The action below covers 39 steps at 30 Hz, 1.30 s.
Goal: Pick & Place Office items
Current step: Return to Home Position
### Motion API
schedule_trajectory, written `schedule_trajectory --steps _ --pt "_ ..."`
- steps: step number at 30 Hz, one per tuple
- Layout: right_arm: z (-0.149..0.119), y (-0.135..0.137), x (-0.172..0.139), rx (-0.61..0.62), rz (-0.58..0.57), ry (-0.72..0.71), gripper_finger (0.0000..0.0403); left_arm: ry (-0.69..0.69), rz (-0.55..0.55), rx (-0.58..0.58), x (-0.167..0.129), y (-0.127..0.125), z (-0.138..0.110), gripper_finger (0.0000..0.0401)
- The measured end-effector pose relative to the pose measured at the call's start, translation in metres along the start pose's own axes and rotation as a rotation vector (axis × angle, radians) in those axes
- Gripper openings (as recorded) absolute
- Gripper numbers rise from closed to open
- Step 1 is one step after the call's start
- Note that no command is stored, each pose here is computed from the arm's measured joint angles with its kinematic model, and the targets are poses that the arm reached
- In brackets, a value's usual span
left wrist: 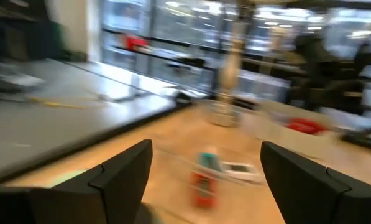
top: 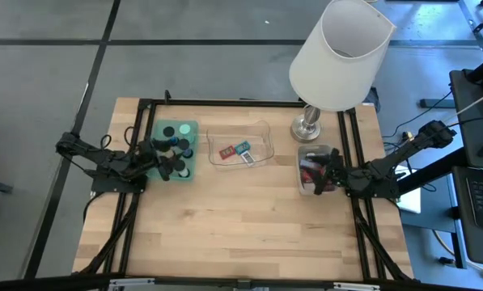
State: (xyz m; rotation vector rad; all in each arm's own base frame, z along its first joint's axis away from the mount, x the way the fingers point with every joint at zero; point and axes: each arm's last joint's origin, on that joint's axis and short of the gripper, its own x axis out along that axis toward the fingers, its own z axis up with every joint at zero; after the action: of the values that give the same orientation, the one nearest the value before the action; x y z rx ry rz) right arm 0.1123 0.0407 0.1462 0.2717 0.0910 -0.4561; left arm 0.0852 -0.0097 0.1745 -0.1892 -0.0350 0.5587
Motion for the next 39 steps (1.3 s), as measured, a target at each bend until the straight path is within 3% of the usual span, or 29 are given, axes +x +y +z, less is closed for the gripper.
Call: schedule_trajectory --steps 7,13,32,39 --pt "0.004 -0.009 -0.002 -0.006 -0.311 -0.154 0.0226 -0.05 0.282 0.077 -0.001 0.008 0.002 0.0296" --pt "0.005 -0.01 -0.002 -0.034 -0.374 -0.179 0.0226 -0.058 0.342 0.089 -0.002 0.01 0.002 0.0296" --pt "-0.003 0.007 -0.001 -0.03 0.244 0.118 0.0226 -0.056 0.329 0.089 -0.002 0.009 0.002 0.0296" --pt "-0.005 0.011 -0.003 -0.029 0.394 0.19 0.0226 -0.056 0.328 0.089 -0.002 0.009 0.002 0.0296"
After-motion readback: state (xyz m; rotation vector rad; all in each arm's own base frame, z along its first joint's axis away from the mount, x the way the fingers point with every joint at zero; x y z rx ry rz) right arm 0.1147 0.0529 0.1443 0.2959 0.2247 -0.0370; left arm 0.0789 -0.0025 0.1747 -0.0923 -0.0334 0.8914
